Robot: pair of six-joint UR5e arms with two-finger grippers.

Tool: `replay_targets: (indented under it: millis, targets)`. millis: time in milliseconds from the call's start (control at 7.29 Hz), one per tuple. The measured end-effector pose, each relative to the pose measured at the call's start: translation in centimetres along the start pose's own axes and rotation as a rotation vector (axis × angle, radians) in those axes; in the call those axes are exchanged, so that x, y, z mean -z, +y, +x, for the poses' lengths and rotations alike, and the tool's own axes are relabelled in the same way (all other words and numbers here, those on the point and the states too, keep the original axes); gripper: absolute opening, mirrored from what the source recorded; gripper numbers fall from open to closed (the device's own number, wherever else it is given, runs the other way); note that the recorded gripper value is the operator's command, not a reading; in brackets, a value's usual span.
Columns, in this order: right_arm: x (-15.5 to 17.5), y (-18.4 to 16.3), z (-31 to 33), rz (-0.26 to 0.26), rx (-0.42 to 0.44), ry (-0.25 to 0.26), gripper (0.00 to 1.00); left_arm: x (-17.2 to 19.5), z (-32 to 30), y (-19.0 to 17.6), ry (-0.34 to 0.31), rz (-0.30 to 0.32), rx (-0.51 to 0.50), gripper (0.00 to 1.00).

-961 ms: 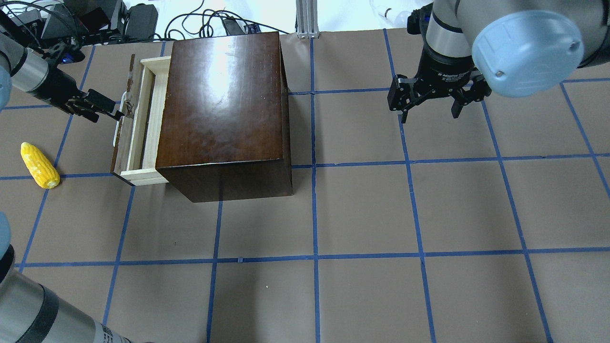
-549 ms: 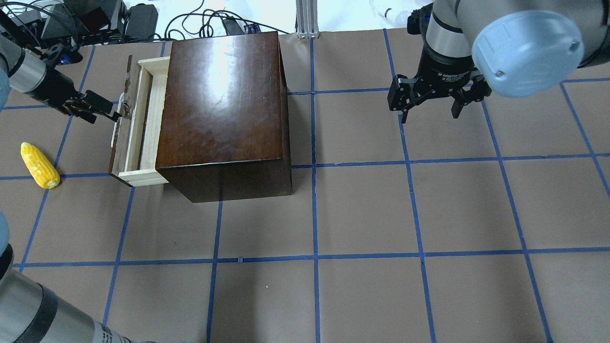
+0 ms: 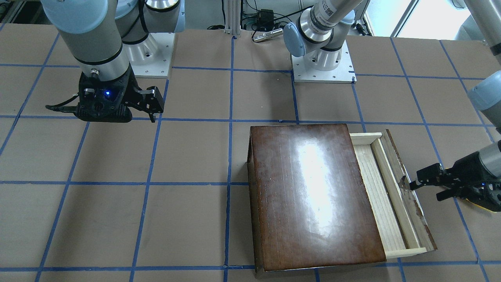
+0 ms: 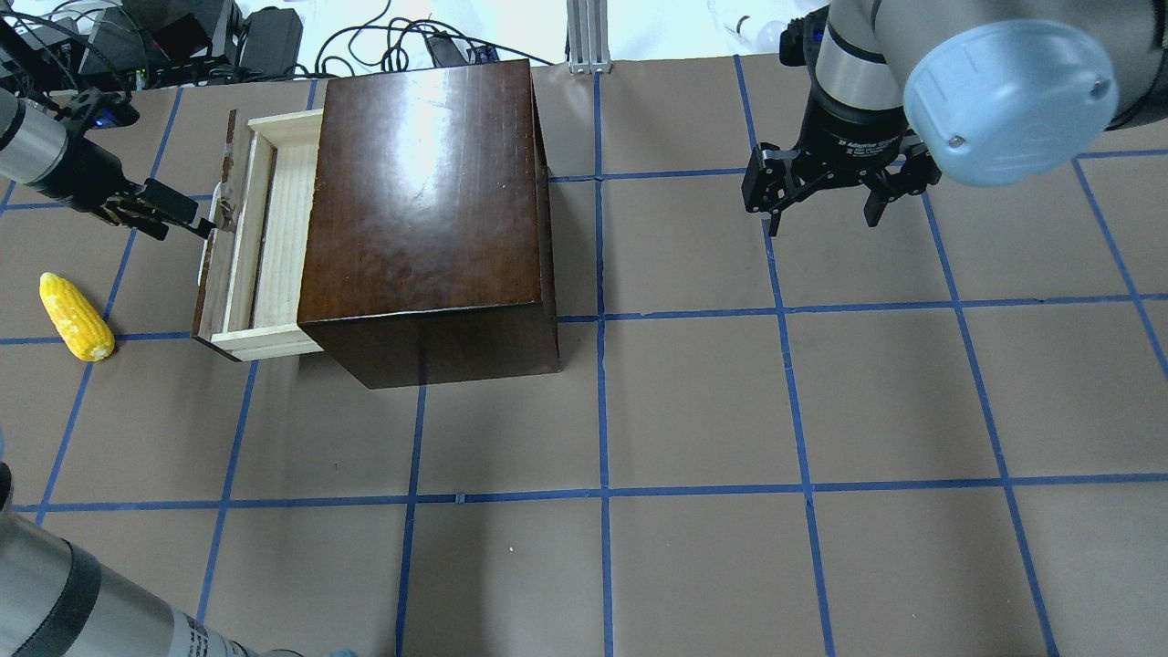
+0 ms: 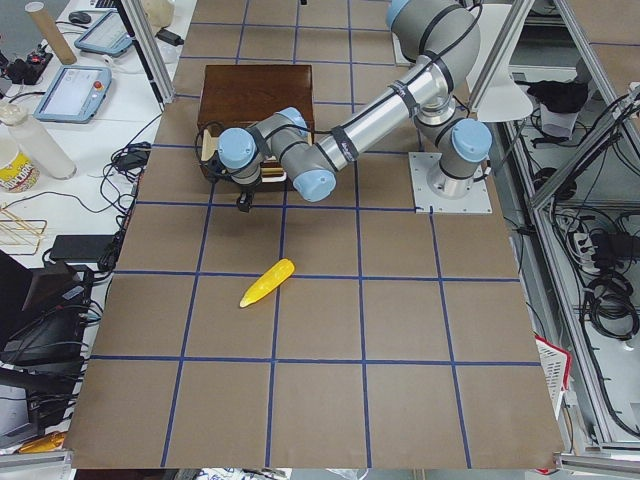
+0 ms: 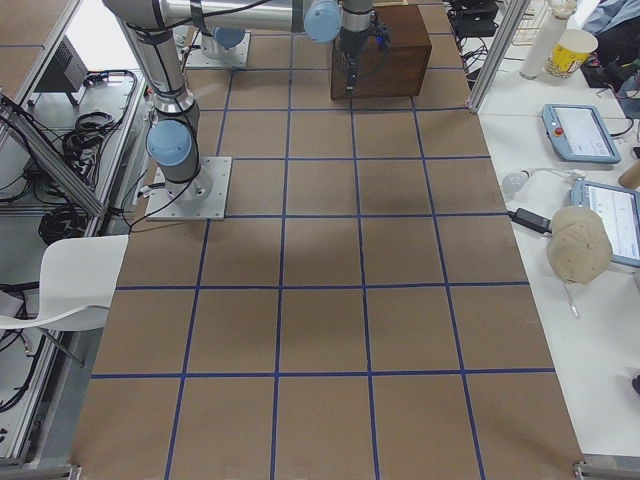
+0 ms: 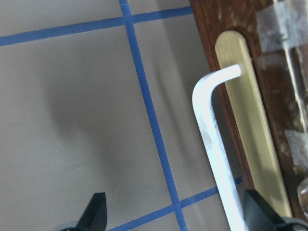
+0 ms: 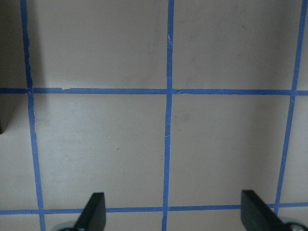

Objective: Open drawer and put corn inside
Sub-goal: 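Release the handle and move the left gripper over the yellow corn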

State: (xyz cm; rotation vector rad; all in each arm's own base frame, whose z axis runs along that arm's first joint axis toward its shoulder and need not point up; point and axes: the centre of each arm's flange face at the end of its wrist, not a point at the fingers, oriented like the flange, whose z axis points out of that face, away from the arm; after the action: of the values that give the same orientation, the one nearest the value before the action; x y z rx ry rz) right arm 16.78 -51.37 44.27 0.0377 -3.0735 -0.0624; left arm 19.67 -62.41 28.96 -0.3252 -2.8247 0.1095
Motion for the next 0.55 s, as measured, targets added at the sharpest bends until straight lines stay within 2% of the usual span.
replay_targets:
  millis: [412,549]
  targets:
    - [0.0,0.0,0.0,0.0,0.0,0.0,1.0,1.1,0.0,0.4,-0.036,-0.011,-0.001,1.0]
    - [0.0,0.0,0.0,0.0,0.0,0.0,1.0,2.2,-0.2,0.6,-0.067,-0.014,0.008,1.0]
